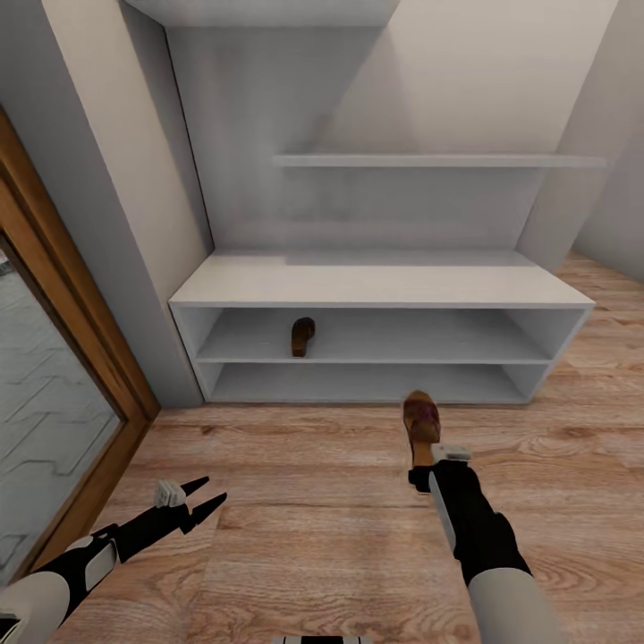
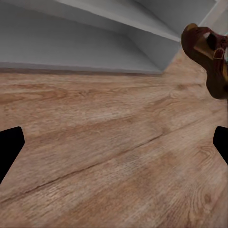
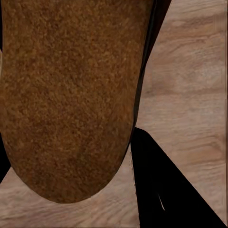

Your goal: Pick up the two gym shoes and the two sandals from the corridor floor and place them onto the hallstand (shoe rack) in the corridor, making sure they are on the rack and not on the floor. Arrange them so the two gym shoes are next to each other and the two sandals are next to each other.

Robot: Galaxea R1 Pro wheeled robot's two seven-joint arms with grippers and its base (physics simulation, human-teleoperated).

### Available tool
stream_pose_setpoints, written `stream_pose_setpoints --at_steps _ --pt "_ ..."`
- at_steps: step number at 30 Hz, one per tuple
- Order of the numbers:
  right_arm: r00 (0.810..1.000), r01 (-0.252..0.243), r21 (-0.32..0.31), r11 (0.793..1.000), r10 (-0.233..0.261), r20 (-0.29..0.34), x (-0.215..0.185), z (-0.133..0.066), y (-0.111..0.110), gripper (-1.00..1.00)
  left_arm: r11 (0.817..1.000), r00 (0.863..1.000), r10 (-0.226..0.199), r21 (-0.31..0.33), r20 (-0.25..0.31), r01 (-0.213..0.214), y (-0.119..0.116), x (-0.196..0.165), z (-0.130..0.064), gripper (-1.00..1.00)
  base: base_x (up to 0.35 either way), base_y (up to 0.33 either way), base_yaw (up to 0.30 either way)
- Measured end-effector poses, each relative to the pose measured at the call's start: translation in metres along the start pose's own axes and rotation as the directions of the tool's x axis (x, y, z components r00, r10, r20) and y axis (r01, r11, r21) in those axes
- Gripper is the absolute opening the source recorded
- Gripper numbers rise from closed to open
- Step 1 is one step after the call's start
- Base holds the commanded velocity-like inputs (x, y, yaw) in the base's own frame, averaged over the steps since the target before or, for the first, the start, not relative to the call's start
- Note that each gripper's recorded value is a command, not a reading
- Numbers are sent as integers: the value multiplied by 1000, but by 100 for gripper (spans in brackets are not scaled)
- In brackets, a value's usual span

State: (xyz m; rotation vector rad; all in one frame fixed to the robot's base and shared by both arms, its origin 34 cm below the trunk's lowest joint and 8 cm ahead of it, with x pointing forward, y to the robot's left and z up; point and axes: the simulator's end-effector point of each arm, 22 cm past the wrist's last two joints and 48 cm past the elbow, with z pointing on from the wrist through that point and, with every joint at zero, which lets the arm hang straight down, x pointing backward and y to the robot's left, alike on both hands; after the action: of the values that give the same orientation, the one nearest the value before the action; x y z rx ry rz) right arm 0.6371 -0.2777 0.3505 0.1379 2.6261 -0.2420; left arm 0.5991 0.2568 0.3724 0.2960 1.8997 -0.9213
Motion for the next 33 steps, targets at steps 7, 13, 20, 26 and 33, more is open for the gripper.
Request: stream_pose_setpoints --at_steps 7,13,20,26,33 --pt "991 93 -10 996 -92 102 -53 -18 30 -100 1000 1000 -12 -3 -8 12 0 5 -1 100 0 0 0" --pt "958 246 -14 969 -241 156 -61 -31 70 -100 1000 1000 -25 -6 -16 24 -1 11 -2 100 0 0 0" --pt "949 274 -15 962 -268 165 -62 -33 77 -100 998 999 -22 61 -34 24 -18 16 1 100 0 0 0" --pt "950 275 -17 961 -269 162 -61 -32 78 -100 993 998 -15 116 -62 23 -31 24 1 100 0 0 99" --pt "950 276 -19 961 -270 153 -57 -28 79 -100 992 997 -21 119 -70 29 -31 29 1 100 0 0 179"
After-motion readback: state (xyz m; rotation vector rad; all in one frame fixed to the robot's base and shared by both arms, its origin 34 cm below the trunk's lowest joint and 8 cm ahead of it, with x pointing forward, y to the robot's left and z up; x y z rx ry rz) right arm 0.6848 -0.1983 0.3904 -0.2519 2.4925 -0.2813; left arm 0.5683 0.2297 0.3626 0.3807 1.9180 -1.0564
